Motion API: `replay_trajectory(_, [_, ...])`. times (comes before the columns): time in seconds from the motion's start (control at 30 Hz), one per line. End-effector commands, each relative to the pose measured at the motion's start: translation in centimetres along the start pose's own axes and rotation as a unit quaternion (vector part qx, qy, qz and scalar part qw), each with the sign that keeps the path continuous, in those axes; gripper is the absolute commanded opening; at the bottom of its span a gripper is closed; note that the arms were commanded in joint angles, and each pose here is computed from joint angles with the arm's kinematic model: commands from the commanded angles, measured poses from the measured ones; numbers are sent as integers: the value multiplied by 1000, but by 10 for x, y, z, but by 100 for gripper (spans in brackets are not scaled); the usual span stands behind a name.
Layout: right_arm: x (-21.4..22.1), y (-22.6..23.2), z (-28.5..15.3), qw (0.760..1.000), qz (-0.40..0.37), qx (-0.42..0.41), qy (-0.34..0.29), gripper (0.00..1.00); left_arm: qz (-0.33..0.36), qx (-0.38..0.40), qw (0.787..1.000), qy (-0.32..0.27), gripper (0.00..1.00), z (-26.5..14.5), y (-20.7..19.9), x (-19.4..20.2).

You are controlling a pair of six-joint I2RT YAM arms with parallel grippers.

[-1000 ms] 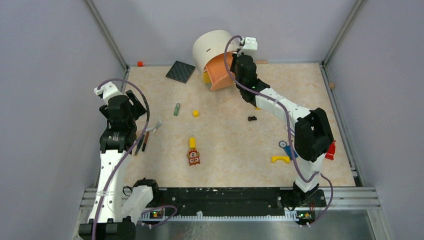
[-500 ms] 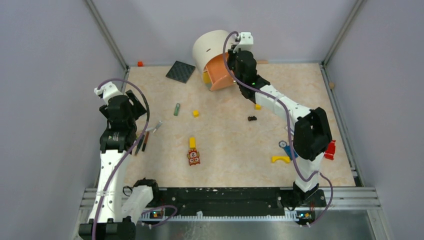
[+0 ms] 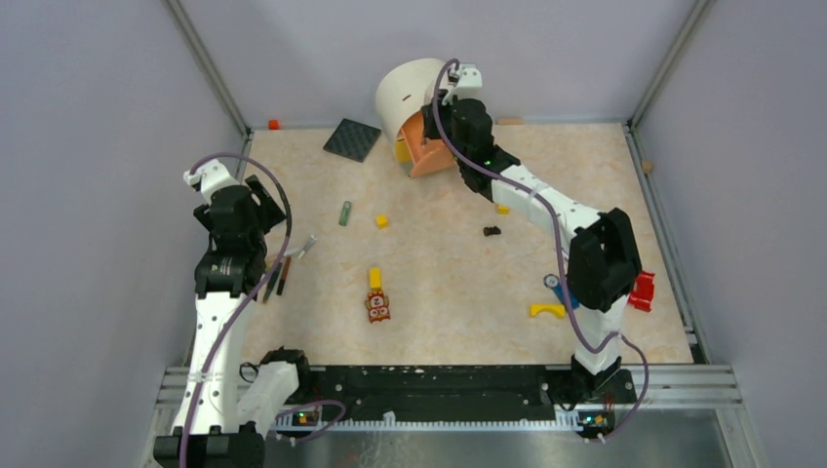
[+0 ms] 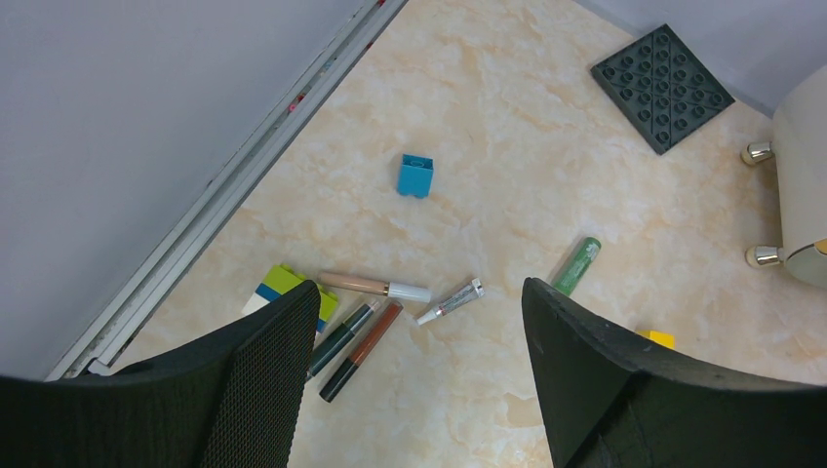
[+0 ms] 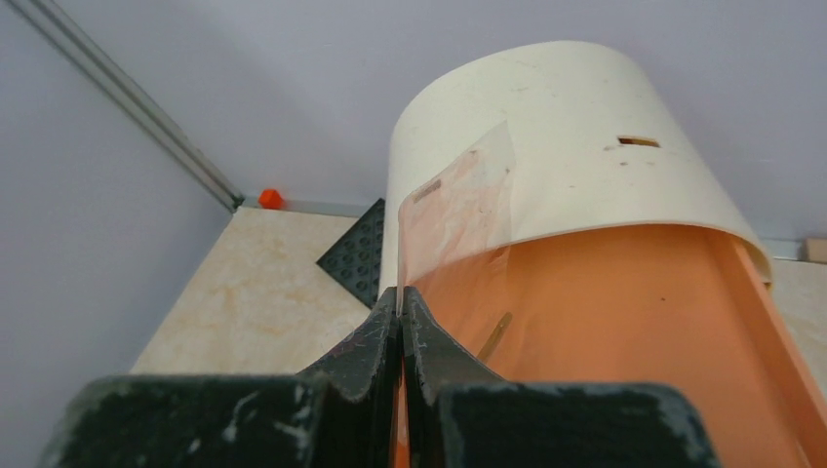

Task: Organize the makeup
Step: Place the makeup tool in the drawer.

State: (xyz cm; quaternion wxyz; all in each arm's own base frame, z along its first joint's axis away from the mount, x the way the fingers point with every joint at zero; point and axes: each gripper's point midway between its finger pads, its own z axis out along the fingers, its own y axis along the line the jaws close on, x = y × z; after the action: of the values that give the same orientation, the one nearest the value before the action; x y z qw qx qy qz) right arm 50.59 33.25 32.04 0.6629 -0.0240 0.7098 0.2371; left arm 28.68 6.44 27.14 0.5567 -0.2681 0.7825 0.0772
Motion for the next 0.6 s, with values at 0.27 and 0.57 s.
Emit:
replay_trajectory(0.27, [0,35,4,997,42,-59,6,0,0,10,1000,-18,82,0,-4,-8])
replay_trajectory(0.57, [22,11,1,1000,6,-13,28,0,1,10,1000,-18,82,0,-4,-8])
